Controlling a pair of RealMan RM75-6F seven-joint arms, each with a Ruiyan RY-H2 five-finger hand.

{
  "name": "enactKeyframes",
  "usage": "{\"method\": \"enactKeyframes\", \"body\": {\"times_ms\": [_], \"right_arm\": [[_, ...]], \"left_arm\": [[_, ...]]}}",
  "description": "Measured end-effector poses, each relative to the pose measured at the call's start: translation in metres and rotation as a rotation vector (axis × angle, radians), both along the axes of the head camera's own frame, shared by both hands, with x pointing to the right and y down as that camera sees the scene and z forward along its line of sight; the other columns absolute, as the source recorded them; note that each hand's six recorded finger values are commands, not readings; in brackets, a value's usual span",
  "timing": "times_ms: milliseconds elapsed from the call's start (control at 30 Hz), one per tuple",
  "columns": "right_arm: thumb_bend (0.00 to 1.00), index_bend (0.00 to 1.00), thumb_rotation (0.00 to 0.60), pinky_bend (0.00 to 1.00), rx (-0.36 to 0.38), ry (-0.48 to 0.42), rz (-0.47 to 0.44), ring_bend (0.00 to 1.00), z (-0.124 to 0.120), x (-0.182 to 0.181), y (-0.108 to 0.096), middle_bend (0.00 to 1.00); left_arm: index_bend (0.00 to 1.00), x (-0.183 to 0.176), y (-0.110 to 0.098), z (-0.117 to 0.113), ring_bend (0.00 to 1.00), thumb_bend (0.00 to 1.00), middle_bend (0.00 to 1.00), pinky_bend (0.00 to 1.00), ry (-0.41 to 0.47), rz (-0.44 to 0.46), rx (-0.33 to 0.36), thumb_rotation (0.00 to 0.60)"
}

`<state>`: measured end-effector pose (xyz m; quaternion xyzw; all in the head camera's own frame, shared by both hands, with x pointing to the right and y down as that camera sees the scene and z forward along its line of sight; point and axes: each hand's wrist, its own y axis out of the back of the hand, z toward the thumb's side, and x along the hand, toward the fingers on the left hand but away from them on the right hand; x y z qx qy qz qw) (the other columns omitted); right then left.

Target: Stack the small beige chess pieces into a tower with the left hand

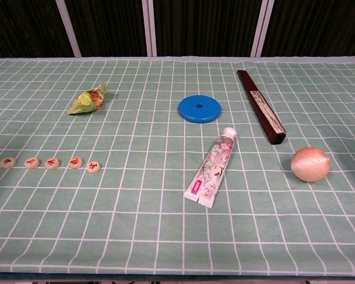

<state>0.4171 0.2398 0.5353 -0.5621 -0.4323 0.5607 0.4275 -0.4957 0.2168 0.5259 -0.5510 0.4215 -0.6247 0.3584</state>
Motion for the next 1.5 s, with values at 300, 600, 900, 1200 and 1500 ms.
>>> {"method": "enactKeyframes", "body": {"times_ms": [300,600,900,1200,1500], "right_arm": [[0.23,0.08,0.6,0.0,0.0,0.0,0.003,0.0,0.0,0.001,-0.001,0.01],[0.23,0.08,0.6,0.0,0.002,-0.001,0.001,0.0,-0.001,0.0,0.0,0.01],[0.23,0.08,0.6,0.0,0.003,-0.005,0.013,0.0,-0.002,0.001,0.0,0.01],[0.23,0.08,0.6,0.0,0.0,-0.006,0.018,0.0,-0.001,0.001,0.001,0.01],[0.23,0.08,0.6,0.0,-0.001,-0.007,0.027,0.0,-0.001,0.002,0.0,0.01]], "left_arm": [[0.04,0.0,0.0,0.001,0.0,0.13,0.0,0.0,-0.002,0.0,0.0,0.6],[0.03,0.001,0.0,-0.001,0.0,0.13,0.0,0.0,0.018,0.006,0.01,0.6],[0.03,0.012,-0.004,-0.001,0.0,0.13,0.0,0.0,0.046,0.055,0.022,0.6],[0.1,0.056,-0.03,0.012,0.0,0.13,0.0,0.0,0.069,0.195,-0.03,0.6],[0.15,0.125,-0.054,0.049,0.0,0.13,0.0,0.0,0.103,0.379,-0.19,0.6]]}}
